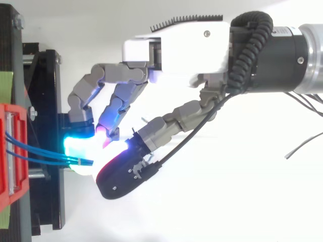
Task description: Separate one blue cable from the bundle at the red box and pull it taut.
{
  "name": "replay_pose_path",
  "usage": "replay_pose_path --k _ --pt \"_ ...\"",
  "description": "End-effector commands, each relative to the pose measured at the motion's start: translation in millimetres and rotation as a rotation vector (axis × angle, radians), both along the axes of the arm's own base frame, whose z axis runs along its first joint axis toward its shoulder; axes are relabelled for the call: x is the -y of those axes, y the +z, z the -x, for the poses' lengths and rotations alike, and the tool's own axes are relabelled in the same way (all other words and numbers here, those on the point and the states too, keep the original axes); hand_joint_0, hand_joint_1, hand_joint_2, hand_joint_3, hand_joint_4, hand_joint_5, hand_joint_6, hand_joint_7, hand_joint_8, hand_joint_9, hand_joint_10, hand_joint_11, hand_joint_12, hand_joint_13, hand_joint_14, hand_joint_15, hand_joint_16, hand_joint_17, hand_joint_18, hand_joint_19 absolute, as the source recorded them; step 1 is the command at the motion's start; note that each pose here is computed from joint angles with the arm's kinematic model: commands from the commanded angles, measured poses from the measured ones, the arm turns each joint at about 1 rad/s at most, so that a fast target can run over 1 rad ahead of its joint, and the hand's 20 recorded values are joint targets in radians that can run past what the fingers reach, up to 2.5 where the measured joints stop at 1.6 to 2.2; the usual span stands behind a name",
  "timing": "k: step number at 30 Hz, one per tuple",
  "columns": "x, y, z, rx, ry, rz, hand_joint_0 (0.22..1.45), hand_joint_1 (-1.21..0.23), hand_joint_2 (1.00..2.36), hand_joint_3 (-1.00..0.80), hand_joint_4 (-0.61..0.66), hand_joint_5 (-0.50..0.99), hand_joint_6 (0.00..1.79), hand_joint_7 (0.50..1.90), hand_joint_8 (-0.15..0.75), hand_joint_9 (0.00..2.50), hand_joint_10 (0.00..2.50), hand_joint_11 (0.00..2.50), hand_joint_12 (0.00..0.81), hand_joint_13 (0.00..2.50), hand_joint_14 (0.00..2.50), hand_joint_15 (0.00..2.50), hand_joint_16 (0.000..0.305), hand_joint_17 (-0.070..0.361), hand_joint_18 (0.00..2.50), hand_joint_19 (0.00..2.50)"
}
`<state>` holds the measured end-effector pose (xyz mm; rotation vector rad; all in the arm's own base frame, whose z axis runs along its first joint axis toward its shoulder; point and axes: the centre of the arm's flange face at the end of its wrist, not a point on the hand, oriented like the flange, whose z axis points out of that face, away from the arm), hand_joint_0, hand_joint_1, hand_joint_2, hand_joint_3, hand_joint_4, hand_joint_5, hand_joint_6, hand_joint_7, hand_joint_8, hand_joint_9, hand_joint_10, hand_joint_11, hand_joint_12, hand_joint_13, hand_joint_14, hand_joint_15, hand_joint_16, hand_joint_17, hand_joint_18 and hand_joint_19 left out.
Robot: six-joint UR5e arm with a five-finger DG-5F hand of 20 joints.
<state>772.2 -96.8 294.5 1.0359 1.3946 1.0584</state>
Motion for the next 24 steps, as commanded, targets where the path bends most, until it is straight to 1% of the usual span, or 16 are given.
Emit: replay_pose_path --k 1,2,4,6,9,13,16,17,19,21,23,24 --pt "0.7 -0.9 0.2 -0.001 -0.001 -0.001 0.61 -0.76 1.01 -0.42 0.09 -0.16 0.90 0.76 0.252 0.95 0.03 0.88 0.295 0.91 0.02 0.65 0.035 0.078 0.65 0.65" --pt "-0.5 -0.1 -0.2 0.000 0.001 0.000 0.61 -0.76 1.01 -0.44 0.08 -0.15 0.89 0.80 0.252 0.95 0.03 0.88 0.296 0.91 0.02 0.65 0.035 0.078 0.65 0.66" --pt "0.7 -0.9 0.2 -0.001 -0.001 0.000 0.61 -0.75 1.00 -0.47 0.08 -0.15 0.88 0.79 0.250 0.95 0.03 0.89 0.296 0.91 0.02 0.65 0.035 0.078 0.65 0.65" --pt "0.7 -0.9 0.2 -0.001 -0.001 -0.001 0.56 -0.70 1.00 -0.50 0.10 -0.14 0.86 0.79 0.254 0.97 0.03 0.87 0.301 0.91 0.02 0.65 0.036 0.081 0.66 0.66" --pt "-0.4 -0.9 0.1 -0.001 0.000 -0.001 0.53 -0.64 1.00 -0.50 0.10 -0.14 0.83 0.81 0.262 0.97 0.03 0.88 0.307 0.91 0.02 0.65 0.038 0.084 0.66 0.66" --pt "0.7 -0.9 0.2 -0.001 -0.001 0.000 0.52 -0.64 1.00 -0.50 0.11 -0.14 0.83 0.82 0.263 0.98 0.03 0.88 0.315 0.91 0.02 0.65 0.038 0.086 0.66 0.66" --pt "-0.4 -0.9 0.1 -0.001 0.000 -0.001 0.54 -0.73 1.00 -0.50 0.09 -0.14 0.82 0.85 0.259 0.97 0.03 0.89 0.310 0.91 0.02 0.65 0.038 0.084 0.65 0.66" --pt "0.8 0.3 0.5 0.000 -0.001 -0.002 0.56 -0.77 1.00 -0.50 0.09 -0.14 0.83 0.86 0.253 0.96 0.03 0.89 0.307 0.90 0.02 0.65 0.036 0.082 0.64 0.67" --pt "-0.4 -0.9 0.1 -0.001 0.000 -0.001 0.61 -0.85 1.00 -0.47 0.07 -0.16 0.87 0.85 0.241 0.92 0.03 0.90 0.296 0.88 0.02 0.65 0.035 0.080 0.63 0.67" --pt "0.8 0.3 0.5 0.000 -0.001 -0.002 0.63 -0.88 1.01 -0.42 0.04 -0.17 0.88 0.83 0.238 0.91 0.03 0.90 0.295 0.87 0.02 0.65 0.035 0.079 0.63 0.67" --pt "-0.4 -0.9 0.1 -0.001 0.000 -0.001 0.65 -0.88 1.01 -0.39 0.02 -0.17 0.89 0.84 0.239 0.91 0.03 0.90 0.293 0.88 0.03 0.65 0.035 0.079 0.64 0.66" --pt "0.8 -1.0 0.4 -0.003 -0.001 -0.001 0.65 -0.87 1.01 -0.34 0.00 -0.17 0.90 0.84 0.236 0.91 0.03 0.90 0.291 0.88 0.02 0.64 0.035 0.079 0.65 0.66"
